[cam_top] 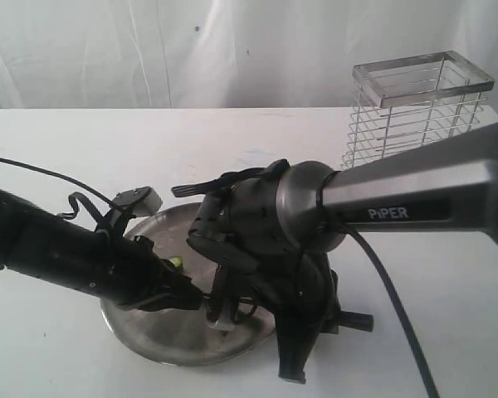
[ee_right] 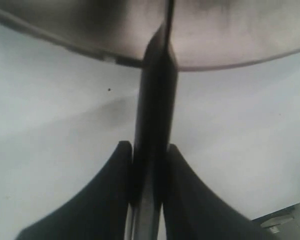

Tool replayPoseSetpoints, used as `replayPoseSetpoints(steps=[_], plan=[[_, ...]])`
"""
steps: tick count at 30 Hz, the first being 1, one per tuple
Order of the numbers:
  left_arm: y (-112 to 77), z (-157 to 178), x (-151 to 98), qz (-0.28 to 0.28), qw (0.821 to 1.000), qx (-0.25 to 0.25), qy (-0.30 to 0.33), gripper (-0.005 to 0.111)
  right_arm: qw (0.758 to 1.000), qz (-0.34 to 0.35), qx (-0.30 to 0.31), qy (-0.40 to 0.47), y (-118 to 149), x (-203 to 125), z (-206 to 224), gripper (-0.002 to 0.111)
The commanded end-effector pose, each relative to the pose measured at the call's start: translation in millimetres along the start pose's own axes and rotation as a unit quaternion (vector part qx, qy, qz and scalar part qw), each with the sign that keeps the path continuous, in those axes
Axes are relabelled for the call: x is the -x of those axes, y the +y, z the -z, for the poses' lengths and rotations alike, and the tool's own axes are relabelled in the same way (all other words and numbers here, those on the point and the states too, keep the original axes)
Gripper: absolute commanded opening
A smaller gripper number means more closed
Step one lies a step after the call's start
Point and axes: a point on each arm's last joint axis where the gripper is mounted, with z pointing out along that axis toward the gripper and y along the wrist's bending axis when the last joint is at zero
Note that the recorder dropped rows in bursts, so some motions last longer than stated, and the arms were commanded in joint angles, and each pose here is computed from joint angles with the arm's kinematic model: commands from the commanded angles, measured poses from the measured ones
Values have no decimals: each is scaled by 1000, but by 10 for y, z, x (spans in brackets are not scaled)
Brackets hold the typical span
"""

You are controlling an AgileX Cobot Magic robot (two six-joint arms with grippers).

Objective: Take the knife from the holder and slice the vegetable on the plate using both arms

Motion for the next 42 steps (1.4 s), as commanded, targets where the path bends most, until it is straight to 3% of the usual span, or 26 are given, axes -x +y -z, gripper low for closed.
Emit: replayPoseSetpoints(steps=[1,3,8,10,16,22,26,34,37,42], plan=[[-32,23,-9,5,1000,-9,-1,1,1000,-2,-24,9,-45,-13,-15,0],[-32,23,-6,8,1000,-10,-3,7,1000,-1,-27,10,-51,-14,-14,0],[-23,8,-14,12,1000,-11,-1,43,1000,-1,-27,10,-51,-14,-14,0],[-9,-25,-42,16,1000,-14,7,49,1000,-1,-27,10,-51,-14,-14,0],[43,-199,-184,22,999,14,20,49,1000,-3,-23,9,-43,-13,-15,0],[-28,-307,-140,16,1000,9,-21,49,1000,-8,-9,7,-20,-12,-10,0],[-18,-371,-189,-9,1000,23,-7,50,1000,-10,-10,2,-27,-27,21,0],[82,-514,-161,24,999,33,4,49,999,-25,24,-12,21,-46,79,0],[161,-511,-181,28,997,73,8,44,1000,-19,15,-6,11,-33,47,0],[218,-495,-295,35,994,97,23,37,1000,-8,5,10,13,7,-43,0]])
